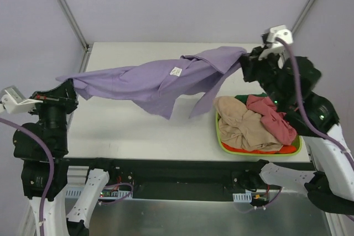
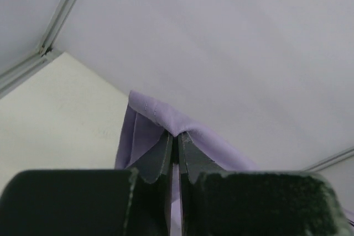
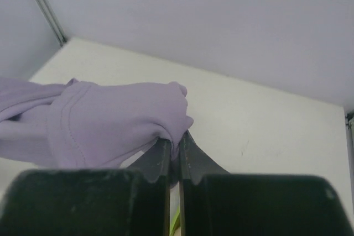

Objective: Fold and stack the t-shirts
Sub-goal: Flatten out the tshirt

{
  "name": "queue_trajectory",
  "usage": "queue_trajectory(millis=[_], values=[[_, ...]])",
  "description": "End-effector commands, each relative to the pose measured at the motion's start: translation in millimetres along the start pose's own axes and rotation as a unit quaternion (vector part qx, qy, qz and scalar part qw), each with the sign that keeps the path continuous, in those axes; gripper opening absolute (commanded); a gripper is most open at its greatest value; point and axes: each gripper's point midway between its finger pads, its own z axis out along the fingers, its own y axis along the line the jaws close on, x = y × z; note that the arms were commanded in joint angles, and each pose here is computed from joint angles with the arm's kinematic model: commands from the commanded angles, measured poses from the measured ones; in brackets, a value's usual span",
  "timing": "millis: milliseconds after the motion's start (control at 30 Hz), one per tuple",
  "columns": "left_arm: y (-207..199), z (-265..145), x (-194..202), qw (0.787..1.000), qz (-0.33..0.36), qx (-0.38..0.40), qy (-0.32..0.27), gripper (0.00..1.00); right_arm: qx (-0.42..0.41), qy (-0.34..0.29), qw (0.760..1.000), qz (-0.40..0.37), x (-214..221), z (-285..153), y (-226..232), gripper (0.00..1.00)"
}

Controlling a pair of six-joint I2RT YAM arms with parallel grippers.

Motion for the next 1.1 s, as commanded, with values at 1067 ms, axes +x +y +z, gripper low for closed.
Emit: queue_trajectory(millis=[1067], values=[[125, 159, 65, 0.953, 0.111, -0.240, 0.146, 0.00, -0.167, 0.034, 0.985, -0.020, 105, 139, 42, 0.06]])
